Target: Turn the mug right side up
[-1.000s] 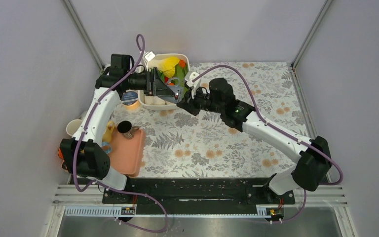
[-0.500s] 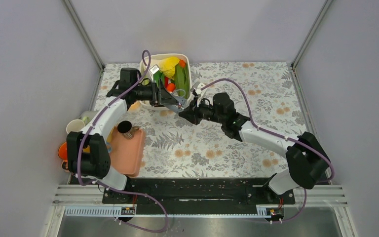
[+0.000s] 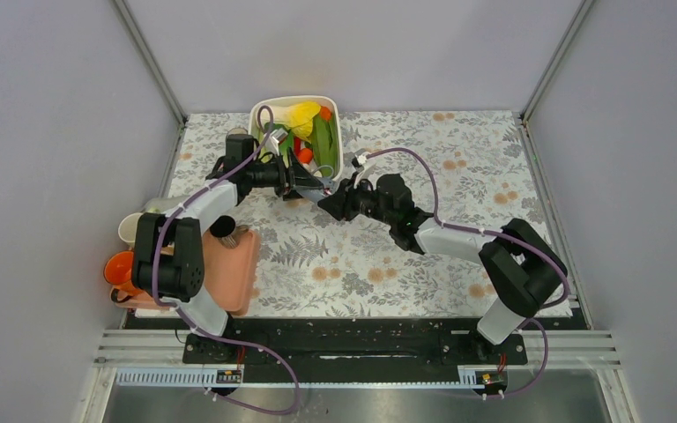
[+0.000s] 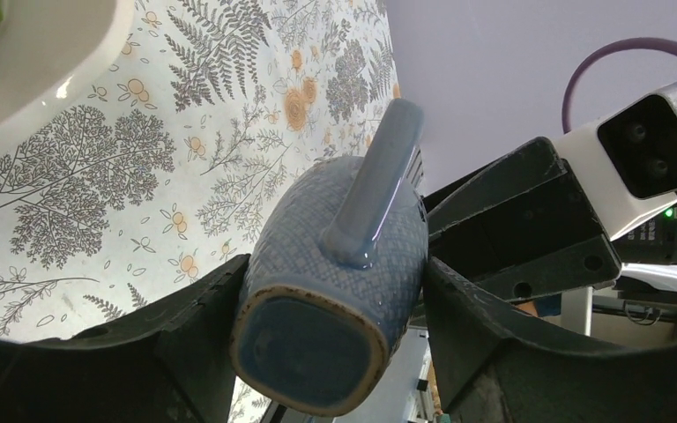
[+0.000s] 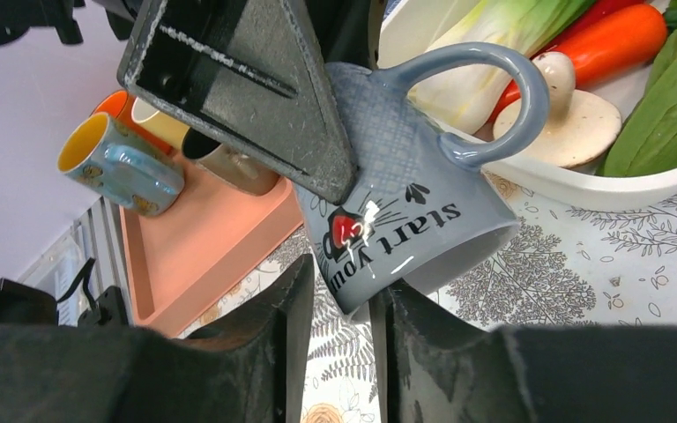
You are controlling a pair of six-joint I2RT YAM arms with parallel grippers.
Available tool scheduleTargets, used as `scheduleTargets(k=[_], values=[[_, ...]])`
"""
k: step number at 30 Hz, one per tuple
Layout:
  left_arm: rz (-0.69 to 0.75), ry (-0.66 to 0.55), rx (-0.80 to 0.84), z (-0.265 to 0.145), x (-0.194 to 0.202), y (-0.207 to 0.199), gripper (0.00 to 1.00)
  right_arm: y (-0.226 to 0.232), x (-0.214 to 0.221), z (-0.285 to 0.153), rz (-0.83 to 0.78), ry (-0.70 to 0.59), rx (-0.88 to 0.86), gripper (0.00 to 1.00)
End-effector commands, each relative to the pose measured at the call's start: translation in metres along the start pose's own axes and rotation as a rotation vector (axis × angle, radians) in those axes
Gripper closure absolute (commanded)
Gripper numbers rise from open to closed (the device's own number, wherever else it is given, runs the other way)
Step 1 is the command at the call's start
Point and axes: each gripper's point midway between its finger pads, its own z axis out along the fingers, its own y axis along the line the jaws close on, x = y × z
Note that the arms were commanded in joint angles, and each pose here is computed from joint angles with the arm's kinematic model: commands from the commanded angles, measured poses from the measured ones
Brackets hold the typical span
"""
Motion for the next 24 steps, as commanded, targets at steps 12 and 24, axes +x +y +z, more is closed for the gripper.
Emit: scheduleTargets(k=[12,24], values=[[-0.102,0.005,0.185,0.023,-0.005,-0.019,1.0,0.043,-0.108,0.025,0.036,-0.351,-0.163,0.72],[-0.111,0.01,0.155,0.028,-0.011,-0.013,0.67,0.029,-0.111,0.014,-0.009,-0.353,-0.057,1.0]])
